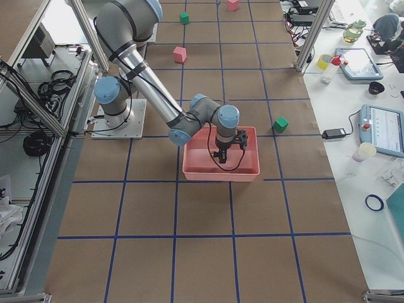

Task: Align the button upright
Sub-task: 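Lift the button out of the bin with the right gripper, then carry the button to the table center with the right gripper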

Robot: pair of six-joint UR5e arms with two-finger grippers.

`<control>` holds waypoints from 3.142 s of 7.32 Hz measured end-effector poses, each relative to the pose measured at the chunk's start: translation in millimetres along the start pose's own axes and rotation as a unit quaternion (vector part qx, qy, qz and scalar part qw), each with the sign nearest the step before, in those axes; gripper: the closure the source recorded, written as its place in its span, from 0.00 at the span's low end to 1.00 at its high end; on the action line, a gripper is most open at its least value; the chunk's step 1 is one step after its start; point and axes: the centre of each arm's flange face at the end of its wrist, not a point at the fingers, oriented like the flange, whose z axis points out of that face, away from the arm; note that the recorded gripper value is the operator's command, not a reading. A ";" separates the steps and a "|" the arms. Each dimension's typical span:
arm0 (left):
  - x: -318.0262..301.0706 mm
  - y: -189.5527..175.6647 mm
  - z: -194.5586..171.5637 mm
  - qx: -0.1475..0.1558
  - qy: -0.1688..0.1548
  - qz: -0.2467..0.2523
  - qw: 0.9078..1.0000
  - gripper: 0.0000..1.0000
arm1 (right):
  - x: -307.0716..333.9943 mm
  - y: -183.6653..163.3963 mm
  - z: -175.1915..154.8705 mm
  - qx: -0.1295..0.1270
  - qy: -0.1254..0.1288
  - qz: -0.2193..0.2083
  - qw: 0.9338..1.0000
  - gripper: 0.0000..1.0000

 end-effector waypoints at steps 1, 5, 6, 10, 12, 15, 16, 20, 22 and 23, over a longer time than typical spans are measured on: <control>-0.1 -0.1 0.0 0.001 0.000 -0.003 1.000 0.00 | 0.5 1.0 0.3 -0.005 0.003 -0.003 1.000 0.98; 0.7 -1.2 4.2 0.002 0.000 -0.025 1.000 0.00 | 4.8 -1.0 -22.2 -0.012 0.025 -0.005 1.000 1.00; 1.0 -2.2 4.3 0.004 0.002 -0.027 1.000 0.00 | 5.7 -10.1 -52.2 -0.010 0.026 -0.010 1.000 1.00; 1.7 -4.9 4.6 0.008 0.005 -0.029 1.000 0.00 | -69.4 -62.2 -165.9 0.008 0.034 -0.074 0.997 1.00; 1.7 -5.8 4.3 0.009 0.006 -0.029 1.000 0.00 | -171.3 -79.0 -181.7 0.020 0.030 -0.105 0.994 1.00; 0.4 -6.8 6.0 0.008 0.006 -0.029 1.000 0.00 | -341.2 -76.0 -178.9 0.035 0.010 -0.080 0.996 1.00; 0.2 -7.6 7.3 0.010 0.005 -0.027 1.000 0.00 | -394.7 -66.6 -172.7 0.038 0.003 -0.066 0.997 1.00; -0.8 -8.9 8.4 0.015 0.000 -0.028 1.000 0.00 | -554.1 -36.7 -114.6 0.056 -0.050 -0.095 0.993 1.00; -0.3 -8.8 8.7 0.014 0.003 -0.028 1.000 0.00 | -600.3 -34.0 -66.9 0.074 -0.052 -0.146 0.985 1.00; -0.8 -9.0 8.7 0.014 0.004 -0.029 0.999 0.00 | -615.5 -32.7 -45.3 0.080 -0.046 -0.167 0.982 1.00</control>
